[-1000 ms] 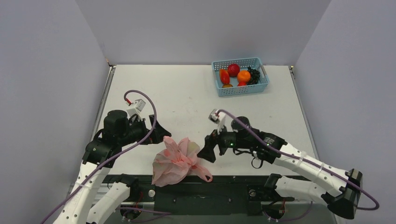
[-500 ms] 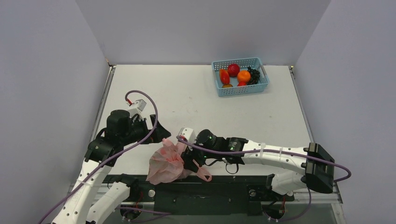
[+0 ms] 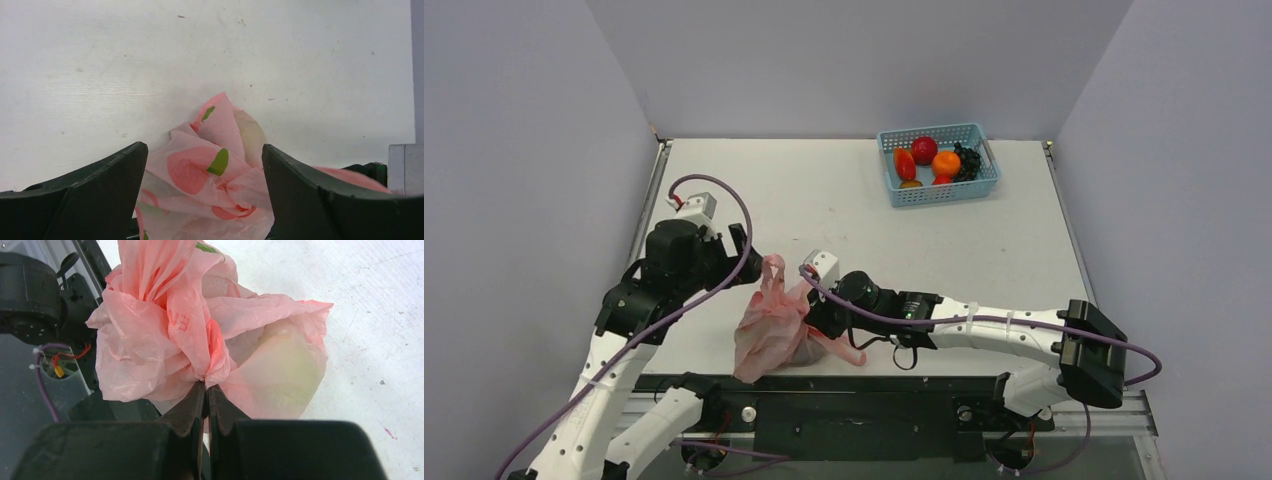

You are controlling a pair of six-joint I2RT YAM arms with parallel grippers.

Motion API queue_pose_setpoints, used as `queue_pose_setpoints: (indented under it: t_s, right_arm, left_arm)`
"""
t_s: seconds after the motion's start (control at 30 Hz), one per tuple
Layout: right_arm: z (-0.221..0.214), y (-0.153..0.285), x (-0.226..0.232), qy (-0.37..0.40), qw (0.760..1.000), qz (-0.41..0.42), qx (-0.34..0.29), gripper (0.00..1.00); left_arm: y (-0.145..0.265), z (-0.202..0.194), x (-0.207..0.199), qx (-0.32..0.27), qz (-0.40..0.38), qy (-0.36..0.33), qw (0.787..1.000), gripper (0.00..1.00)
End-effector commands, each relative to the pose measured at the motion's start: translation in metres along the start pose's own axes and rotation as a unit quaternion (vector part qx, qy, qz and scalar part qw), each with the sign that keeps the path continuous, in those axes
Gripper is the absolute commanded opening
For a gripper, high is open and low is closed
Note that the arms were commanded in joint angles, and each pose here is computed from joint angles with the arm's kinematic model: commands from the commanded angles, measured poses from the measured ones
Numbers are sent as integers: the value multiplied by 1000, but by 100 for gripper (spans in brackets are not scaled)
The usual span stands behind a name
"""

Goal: Take the fake fruits out of the plastic bag

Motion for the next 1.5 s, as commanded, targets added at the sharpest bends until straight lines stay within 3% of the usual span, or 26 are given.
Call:
queue_pose_setpoints:
  t_s: [0.0,0.3,0.43,0.6,0.77,0.97,1.17,1.33,1.47]
  right_arm:
    - [36,3,1,-58,995,-24,-76,0]
    - [54,-5,0,-181,977,-56,-92,0]
    - [58,-12,2,-208,973,-57,-76,0]
    - [64,-19,1,-237,967,-47,-82,0]
    - [71,-25,6,-240,967,-20,-88,0]
    - [77,-22,7,-223,970,-8,-91,0]
    - [76,-17,5,-220,970,-14,-103,0]
    - [69,-14,2,-209,973,-17,-97,0]
    - [58,-14,-10,-202,975,-38,-82,0]
  left_arm:
    - [25,4,12,-42,56,-27,997,84]
    - [30,-45,7,30,-96,12,995,79]
    - [28,-50,9,31,-98,15,995,76]
    - [22,-54,3,44,-161,-9,986,76]
    - [1,-49,3,66,-142,-38,987,75]
    - [-29,-43,11,110,-67,-54,990,70]
    - [-44,-45,8,133,-88,-55,986,44]
    - [-57,-40,7,121,-87,-64,987,5]
    - [-62,-32,3,103,-102,-87,986,0]
Point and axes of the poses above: each gripper's point midway between its finger pads, its own y axis back along the fingers, its own x axis along the line the jaws close on, z = x × y, the point moved 9 cm from there along y, back along the fingers, and after that the axes turned 3 degrees about y, right-handed, at the moved point
